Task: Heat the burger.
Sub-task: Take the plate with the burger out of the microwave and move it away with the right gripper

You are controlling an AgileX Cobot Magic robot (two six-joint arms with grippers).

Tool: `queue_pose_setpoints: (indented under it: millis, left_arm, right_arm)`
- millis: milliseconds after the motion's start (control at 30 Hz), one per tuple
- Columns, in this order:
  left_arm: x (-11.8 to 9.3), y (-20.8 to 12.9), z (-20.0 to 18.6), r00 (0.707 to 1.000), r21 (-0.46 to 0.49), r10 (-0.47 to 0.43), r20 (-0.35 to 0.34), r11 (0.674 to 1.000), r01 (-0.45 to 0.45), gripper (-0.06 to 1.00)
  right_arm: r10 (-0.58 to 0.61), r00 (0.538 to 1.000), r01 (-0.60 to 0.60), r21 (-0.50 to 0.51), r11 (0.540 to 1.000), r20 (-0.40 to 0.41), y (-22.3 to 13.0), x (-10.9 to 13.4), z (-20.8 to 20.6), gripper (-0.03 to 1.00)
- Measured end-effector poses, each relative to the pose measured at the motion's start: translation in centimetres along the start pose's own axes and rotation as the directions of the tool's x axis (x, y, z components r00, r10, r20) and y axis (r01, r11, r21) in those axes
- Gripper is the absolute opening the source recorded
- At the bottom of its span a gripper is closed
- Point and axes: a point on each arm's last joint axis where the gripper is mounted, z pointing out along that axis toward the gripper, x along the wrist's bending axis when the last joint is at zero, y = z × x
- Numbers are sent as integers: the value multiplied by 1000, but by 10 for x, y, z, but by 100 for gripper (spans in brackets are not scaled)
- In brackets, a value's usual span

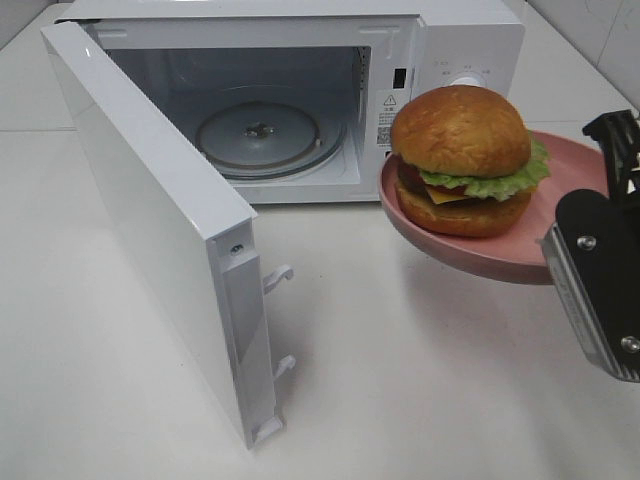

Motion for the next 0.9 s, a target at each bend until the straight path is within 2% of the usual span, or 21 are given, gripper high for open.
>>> queue_pose_setpoints:
  millis: [133,200,267,300,333,367,400,467,500,533,600,633,667,733,767,800,867,900]
  left_arm:
    - [0,0,0,1000,0,0,0,1000,0,97]
    - [0,0,0,1000,0,0,0,1000,0,97]
    - [0,0,0,1000,0,0,0,1000,0,97]
    - [0,0,0,1000,0,0,0,1000,0,97]
    - [0,0,0,1000,0,0,0,1000,0,97]
    - [0,0,0,1000,0,0,0,1000,0,97]
    - [0,0,0,1000,0,0,0,1000,0,97]
    - [0,0,0,1000,0,0,0,1000,0,97]
    - [0,0,0,1000,0,0,0,1000,0,97]
    - [0,0,0,1000,0,0,0,1000,0,97]
    - [0,0,0,1000,0,0,0,1000,0,97]
    - [0,0,0,1000,0,0,0,1000,0,97]
    - [0,0,0,1000,0,0,0,1000,0,97]
    - [0,0,0,1000,0,0,0,1000,0,97]
    - [0,0,0,1000,0,0,0,1000,0,97]
    - [0,0,0,1000,0,0,0,1000,0,97]
    - [0,0,0,1000,0,0,0,1000,0,97]
    - [0,0,0,1000,0,0,0,1000,0,97]
  right_arm:
    - [56,998,-56,27,998,-7,-5,3,-6,10]
    - [144,990,-143,56,988,-9,-9,6,-12,10]
    - [176,984,-174,72,982,-12,-10,7,-13,10]
    - [237,972,-234,105,967,-15,-13,8,-13,10]
    - [237,972,-234,105,967,-15,-13,8,-13,10]
    - [303,953,-299,139,944,-11,-16,9,-14,10]
    - [303,953,-299,139,944,-11,-16,9,-14,10]
    - [388,921,-385,186,904,19,-21,10,-14,10]
    - [388,921,-385,186,904,19,-21,10,-14,10]
    - [435,899,-434,208,876,48,-23,9,-15,10]
    - [453,889,-455,216,864,63,-25,9,-15,10]
    - [485,870,-490,232,840,83,-27,9,-16,10]
    - [485,870,-490,232,840,83,-27,9,-16,10]
    - [533,840,-540,252,803,100,-29,10,-17,10]
    - [533,840,-540,252,803,100,-29,10,-17,10]
    - [563,819,-569,264,778,108,-30,11,-17,10]
    - [574,811,-580,268,769,111,-31,11,-18,10]
    - [593,797,-600,279,750,118,-32,12,-18,10]
